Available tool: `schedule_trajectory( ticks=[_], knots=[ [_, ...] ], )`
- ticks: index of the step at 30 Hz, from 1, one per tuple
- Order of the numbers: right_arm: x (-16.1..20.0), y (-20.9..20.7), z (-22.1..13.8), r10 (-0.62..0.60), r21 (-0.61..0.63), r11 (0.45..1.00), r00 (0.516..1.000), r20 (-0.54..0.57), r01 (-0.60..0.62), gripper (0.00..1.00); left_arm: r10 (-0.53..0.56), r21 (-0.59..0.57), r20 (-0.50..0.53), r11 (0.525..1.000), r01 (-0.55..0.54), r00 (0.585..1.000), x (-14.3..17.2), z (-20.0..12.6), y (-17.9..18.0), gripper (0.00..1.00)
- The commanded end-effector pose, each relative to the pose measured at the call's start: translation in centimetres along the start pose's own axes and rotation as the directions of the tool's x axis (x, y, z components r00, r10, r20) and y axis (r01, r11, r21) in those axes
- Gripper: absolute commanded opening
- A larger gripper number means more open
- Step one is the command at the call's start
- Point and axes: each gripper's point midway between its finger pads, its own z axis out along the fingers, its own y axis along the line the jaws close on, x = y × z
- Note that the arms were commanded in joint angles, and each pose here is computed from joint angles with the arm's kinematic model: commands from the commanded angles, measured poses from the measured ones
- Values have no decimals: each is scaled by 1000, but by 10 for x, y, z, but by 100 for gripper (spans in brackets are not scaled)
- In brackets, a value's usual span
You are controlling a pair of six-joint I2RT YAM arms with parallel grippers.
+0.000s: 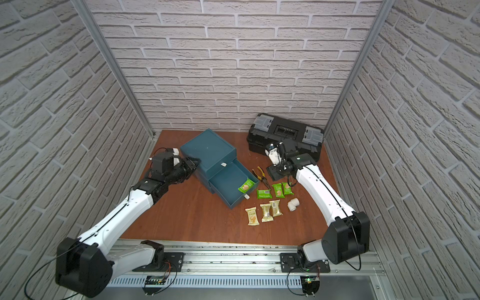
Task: Take the cookies out of the drawer
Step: Pick up the cookie from the drawer.
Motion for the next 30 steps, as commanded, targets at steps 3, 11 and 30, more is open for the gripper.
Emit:
schedule_trajectory(
  ticks=[3,11,30],
  knots=[
    [-14,56,-11,-395,-129,908,917,44,398,63,-6,-143,-77,990,-5,997,20,5,42,48],
    [-48,74,-1,-404,-128,903,912,73,410,62,46,-143,-47,988,-52,998,10,-6,33,56],
    [21,74,-25,511,-196,851,854,100,-486,55,722,-74,-188,666,-742,666,31,-28,-99,73]
  ],
)
